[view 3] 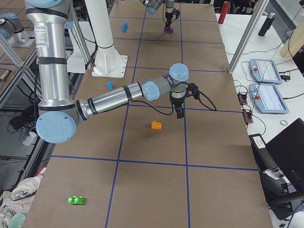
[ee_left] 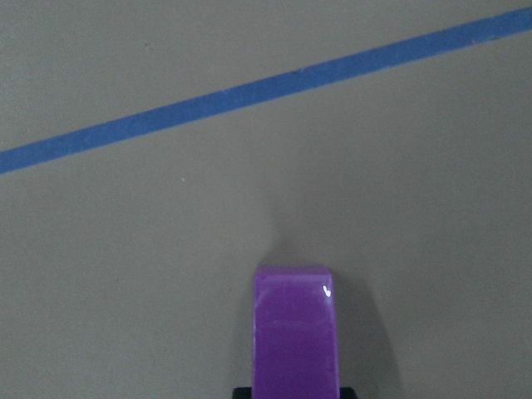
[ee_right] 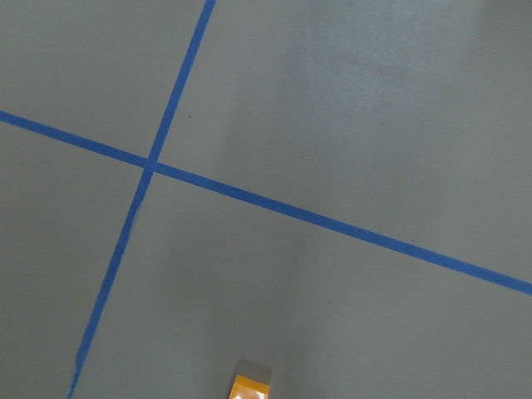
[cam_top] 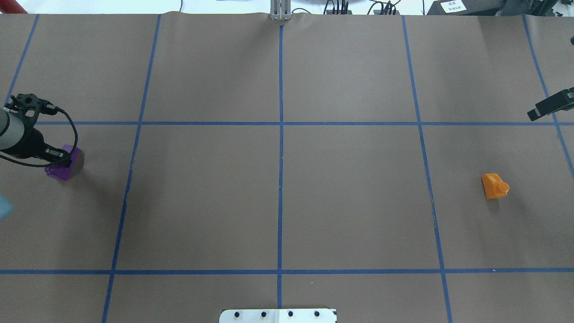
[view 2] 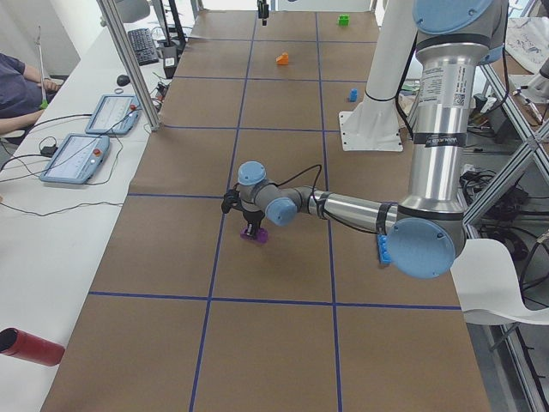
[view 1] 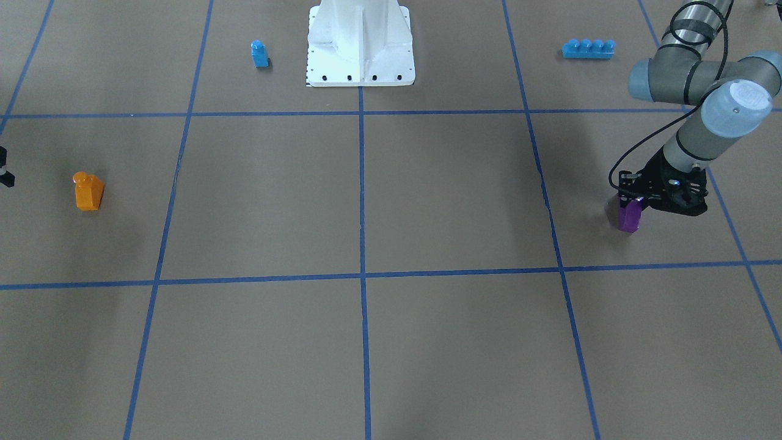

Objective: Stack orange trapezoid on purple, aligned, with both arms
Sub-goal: 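Carry the purple block with the left gripper to the table center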

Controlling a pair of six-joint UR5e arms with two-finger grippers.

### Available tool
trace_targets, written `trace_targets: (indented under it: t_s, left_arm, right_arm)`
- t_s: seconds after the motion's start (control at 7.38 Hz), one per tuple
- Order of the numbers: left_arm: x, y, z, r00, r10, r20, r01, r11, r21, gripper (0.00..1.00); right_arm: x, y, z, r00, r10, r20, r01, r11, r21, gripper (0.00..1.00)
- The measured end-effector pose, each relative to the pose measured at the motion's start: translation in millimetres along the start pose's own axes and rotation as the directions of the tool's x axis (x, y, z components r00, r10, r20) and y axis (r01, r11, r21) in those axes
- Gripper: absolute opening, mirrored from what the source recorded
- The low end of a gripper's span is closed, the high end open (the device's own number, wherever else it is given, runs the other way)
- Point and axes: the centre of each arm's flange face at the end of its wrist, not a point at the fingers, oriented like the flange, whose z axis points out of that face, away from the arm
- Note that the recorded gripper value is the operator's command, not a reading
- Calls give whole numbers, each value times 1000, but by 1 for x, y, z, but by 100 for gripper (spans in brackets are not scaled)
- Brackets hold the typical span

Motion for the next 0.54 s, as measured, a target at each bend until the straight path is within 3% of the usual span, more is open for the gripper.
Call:
trace_targets:
  t_s: [0.27, 0.54]
  left_arm:
    - [37, -10, -38, 1000, -5, -4, 5, 1000, -13, 0]
    - [117, -41, -96, 998, -69, -4, 69, 997, -37, 0]
  right_arm:
    - [-1, 0, -1, 1000, -1, 3, 1, 1000, 1, 100]
    - [-2, -1, -1, 1000, 0, 5, 0, 1000, 1, 100]
